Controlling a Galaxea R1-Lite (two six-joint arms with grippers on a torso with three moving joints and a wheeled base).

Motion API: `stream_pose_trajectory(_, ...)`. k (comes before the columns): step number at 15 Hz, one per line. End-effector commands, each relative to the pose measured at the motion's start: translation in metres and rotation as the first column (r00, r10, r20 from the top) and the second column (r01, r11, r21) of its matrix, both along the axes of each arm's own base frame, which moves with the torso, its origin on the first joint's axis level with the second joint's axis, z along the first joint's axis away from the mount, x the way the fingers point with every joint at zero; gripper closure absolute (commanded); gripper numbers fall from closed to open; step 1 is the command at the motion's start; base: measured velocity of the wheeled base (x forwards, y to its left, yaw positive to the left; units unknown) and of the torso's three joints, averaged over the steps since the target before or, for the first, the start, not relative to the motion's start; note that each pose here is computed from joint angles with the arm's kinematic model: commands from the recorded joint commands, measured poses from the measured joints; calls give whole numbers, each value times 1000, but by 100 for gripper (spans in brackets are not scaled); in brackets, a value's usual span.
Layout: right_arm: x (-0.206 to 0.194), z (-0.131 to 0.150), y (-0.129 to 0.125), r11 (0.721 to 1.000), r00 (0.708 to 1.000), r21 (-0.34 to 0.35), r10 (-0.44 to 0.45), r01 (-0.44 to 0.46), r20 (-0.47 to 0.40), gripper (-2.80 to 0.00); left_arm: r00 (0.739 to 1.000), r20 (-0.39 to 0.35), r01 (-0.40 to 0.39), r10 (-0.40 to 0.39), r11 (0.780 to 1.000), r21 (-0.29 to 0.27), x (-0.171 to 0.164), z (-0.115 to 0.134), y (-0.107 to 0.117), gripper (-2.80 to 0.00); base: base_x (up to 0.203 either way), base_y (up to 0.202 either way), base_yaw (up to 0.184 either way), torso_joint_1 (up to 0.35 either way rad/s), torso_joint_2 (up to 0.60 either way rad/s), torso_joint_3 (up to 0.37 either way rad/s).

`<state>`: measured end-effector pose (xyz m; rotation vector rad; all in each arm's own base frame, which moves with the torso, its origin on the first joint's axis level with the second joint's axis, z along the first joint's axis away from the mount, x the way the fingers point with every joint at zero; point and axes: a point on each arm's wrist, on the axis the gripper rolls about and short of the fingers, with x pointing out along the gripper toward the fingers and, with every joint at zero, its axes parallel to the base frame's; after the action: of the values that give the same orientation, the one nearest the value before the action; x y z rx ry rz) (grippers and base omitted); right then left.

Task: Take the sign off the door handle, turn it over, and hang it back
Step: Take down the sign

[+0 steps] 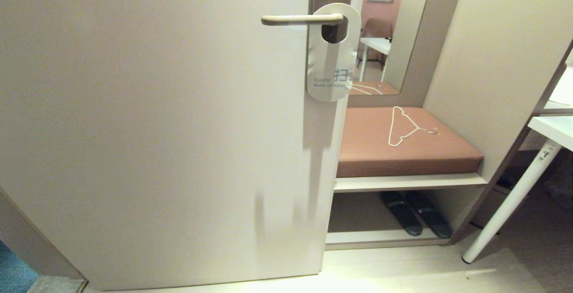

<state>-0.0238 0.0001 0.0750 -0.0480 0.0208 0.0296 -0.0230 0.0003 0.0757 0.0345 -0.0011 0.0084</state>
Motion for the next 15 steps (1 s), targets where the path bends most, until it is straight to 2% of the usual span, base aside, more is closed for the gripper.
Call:
stream_pose_trajectory(1, 0, 0, 0, 1000, 1000, -1, 0, 0, -1, 0, 1000, -1, -1, 1, 1000, 1, 0, 0, 0, 0, 0, 0, 0, 0, 0, 0)
stream_pose_trajectory(15, 0, 0, 0, 1000, 1000, 1, 0, 0, 0, 0, 1000, -1, -1, 1, 1000, 1, 0, 0, 0, 0, 0, 0, 0, 0, 0, 0)
